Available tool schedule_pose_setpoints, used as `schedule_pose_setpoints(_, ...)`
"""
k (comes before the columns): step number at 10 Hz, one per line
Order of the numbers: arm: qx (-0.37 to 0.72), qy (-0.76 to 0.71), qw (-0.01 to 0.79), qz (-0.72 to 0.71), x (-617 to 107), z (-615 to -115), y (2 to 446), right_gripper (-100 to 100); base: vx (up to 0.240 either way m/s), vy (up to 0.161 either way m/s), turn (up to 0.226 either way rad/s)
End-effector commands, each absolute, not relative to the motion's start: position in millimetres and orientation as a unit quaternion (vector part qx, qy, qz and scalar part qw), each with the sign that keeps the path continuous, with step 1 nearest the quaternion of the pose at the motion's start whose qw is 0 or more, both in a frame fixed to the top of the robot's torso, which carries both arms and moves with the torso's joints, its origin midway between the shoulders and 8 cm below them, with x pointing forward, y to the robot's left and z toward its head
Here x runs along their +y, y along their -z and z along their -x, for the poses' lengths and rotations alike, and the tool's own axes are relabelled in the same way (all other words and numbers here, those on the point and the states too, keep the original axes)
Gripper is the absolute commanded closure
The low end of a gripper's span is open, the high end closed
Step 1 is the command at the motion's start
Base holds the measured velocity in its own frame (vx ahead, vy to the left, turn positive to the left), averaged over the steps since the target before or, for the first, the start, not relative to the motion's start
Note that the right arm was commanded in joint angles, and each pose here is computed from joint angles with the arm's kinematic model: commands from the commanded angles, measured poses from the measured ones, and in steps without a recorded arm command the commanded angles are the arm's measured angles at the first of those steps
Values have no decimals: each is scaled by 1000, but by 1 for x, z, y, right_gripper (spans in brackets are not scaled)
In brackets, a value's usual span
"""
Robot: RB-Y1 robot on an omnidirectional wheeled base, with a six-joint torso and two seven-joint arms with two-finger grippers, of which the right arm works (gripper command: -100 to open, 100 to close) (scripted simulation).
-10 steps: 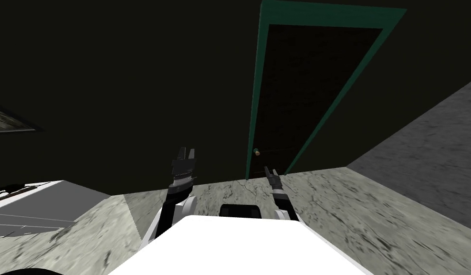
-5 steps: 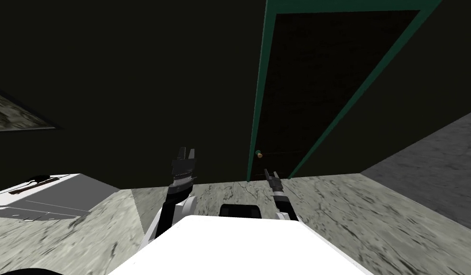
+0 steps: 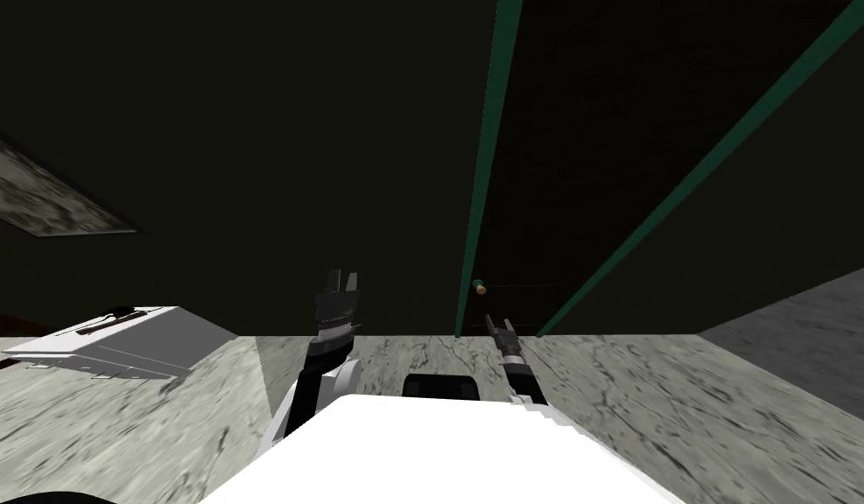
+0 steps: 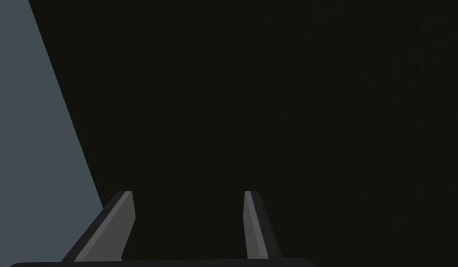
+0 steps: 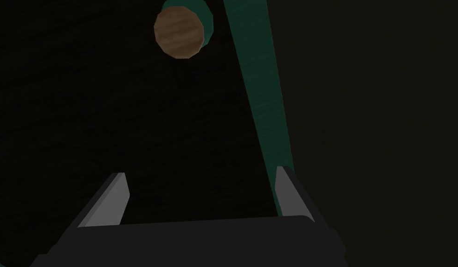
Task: Pull the door open
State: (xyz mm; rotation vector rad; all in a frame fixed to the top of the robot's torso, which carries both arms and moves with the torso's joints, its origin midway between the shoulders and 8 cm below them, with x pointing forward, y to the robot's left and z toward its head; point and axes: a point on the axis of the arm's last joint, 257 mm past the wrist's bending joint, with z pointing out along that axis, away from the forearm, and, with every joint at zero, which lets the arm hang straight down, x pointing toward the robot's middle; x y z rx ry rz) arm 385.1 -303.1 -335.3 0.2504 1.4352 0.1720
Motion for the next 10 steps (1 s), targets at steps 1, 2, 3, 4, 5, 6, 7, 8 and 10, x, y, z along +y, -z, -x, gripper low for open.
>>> schedule_pose_setpoints(1, 665, -59, 738, -100, -306, -381, 346, -100, 56, -31, 128)
schedule_pose_setpoints(2, 671, -47, 734, -91, -308, -379, 353, -100, 64, -48, 121)
schedule_pose_setpoints(3, 676, -36, 731, -83, -310, -377, 358, -100, 73, -43, 88)
schedule_pose_setpoints(4, 681, -27, 728, -76, -311, -375, 363, -100, 65, -48, 108)
schedule_pose_setpoints(5, 686, -17, 725, -68, -313, -373, 368, -100, 58, -53, 87)
schedule_pose_setpoints(6, 690, -8, 721, -61, -315, -371, 373, -100, 52, -51, 97)
schedule_pose_setpoints(7, 693, -1, 719, -55, -316, -369, 376, -100, 54, -47, 82)
schedule_pose_setpoints(8, 699, 12, 714, -44, -319, -367, 383, -100, 62, -50, 115)
schedule_pose_setpoints(10, 704, 25, 709, -34, -321, -364, 389, -100, 52, -51, 71)
